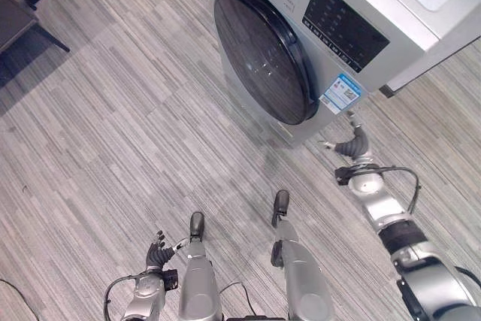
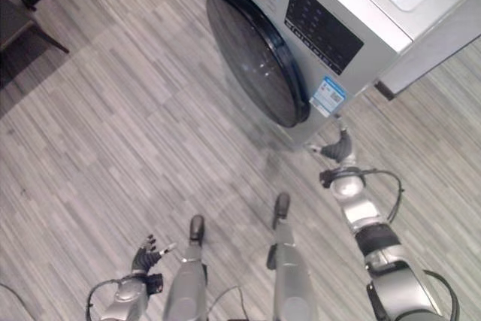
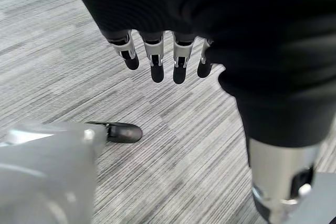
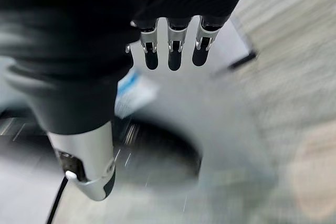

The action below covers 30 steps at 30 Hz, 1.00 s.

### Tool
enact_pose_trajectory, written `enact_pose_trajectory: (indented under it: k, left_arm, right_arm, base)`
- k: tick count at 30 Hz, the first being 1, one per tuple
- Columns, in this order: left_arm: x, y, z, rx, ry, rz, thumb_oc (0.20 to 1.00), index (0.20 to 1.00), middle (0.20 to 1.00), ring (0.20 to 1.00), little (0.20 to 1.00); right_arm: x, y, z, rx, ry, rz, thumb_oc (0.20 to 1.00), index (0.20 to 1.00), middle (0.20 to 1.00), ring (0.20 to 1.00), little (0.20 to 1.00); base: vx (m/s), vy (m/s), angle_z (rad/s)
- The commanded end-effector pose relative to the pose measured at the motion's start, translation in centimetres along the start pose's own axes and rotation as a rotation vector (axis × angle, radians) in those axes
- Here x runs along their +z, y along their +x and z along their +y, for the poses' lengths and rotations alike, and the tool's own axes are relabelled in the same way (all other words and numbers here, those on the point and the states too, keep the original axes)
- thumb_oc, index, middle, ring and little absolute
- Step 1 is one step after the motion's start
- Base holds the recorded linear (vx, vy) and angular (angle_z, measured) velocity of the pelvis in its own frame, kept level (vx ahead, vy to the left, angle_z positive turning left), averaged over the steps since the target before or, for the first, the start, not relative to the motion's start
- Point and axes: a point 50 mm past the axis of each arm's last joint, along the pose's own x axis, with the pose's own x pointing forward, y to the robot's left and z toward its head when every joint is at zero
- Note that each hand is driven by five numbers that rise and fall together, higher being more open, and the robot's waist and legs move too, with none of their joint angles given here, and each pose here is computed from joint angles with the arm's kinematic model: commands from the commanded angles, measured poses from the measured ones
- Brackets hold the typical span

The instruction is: Grab the laundry basket,head to the washer,open it,put in the laundry and shut it.

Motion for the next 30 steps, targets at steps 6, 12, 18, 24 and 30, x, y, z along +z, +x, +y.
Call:
enact_pose_trajectory:
  k: [6, 12, 18, 24, 30]
  left_arm:
    - [3.4, 0.3, 1.9, -0.023, 0.128, -0.161, 1.0, 1.0, 1.0, 1.0, 1.0]
    - [5.6, 0.6, 2.1, -0.024, 0.087, -0.247, 1.0, 1.0, 1.0, 1.0, 1.0]
    - [3.4, 0.5, 3.5, 0.073, 0.003, -0.15, 1.0, 1.0, 1.0, 1.0, 1.0]
    - [1.3, 0.2, 4.1, 0.133, 0.013, -0.054, 1.0, 1.0, 1.0, 1.0, 1.0]
    - [2.5, 0.2, 4.4, 0.143, 0.019, -0.114, 1.0, 1.0, 1.0, 1.0, 1.0]
  right_arm:
    - [7.1, 3.4, 1.0, -0.016, 0.144, -0.206, 1.0, 1.0, 1.0, 1.0, 1.0]
    - [10.3, 7.0, -3.8, -0.193, 0.086, -0.209, 1.0, 1.0, 1.0, 1.0, 1.0]
    - [9.0, 6.5, -6.1, -0.314, 0.134, -0.176, 1.0, 1.0, 1.0, 1.0, 1.0]
    - [3.9, 0.1, -7.7, -0.397, 0.071, -0.203, 1.0, 1.0, 1.0, 1.0, 1.0]
    - [2.0, -4.0, -9.9, -0.51, 0.011, -0.211, 1.0, 1.0, 1.0, 1.0, 1.0]
  base:
    - [-0.04, 0.037, 0.19]
    - [-0.04, 0.009, 0.37]
    - [0.02, 0.018, 0.17]
    - [0.04, 0.004, 0.0]
    - [0.0, -0.002, -0.02]
